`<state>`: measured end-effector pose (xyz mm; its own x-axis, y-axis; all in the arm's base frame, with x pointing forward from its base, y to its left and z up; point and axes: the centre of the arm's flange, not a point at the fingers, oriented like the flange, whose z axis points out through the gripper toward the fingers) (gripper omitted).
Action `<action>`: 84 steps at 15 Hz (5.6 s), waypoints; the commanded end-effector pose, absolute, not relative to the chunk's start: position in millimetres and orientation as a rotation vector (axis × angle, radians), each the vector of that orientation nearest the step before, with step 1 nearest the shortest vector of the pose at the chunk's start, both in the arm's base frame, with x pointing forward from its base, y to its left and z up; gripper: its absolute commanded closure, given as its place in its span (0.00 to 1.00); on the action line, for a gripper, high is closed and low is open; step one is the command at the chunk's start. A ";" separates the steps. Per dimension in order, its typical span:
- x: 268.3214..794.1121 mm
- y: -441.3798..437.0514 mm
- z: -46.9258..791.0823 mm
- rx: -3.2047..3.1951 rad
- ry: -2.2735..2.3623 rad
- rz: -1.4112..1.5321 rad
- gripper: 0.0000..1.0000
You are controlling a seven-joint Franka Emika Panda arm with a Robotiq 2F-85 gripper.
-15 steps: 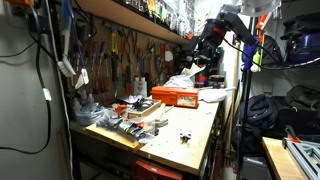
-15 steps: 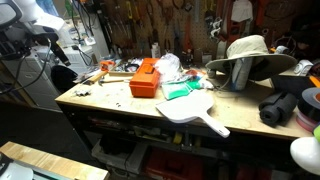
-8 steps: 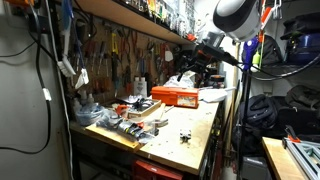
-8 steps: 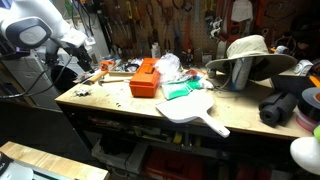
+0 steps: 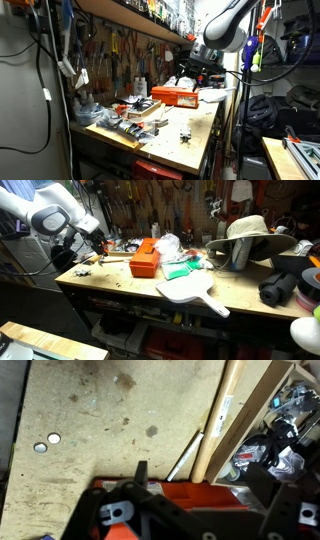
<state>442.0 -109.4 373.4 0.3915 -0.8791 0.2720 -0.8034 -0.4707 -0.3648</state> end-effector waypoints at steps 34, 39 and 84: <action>584.1 -182.6 275.4 -2.279 2.094 -0.211 0.31; 588.7 -185.4 273.3 -2.266 2.090 -0.171 0.39; 556.3 -119.3 257.1 -2.486 2.018 0.011 0.97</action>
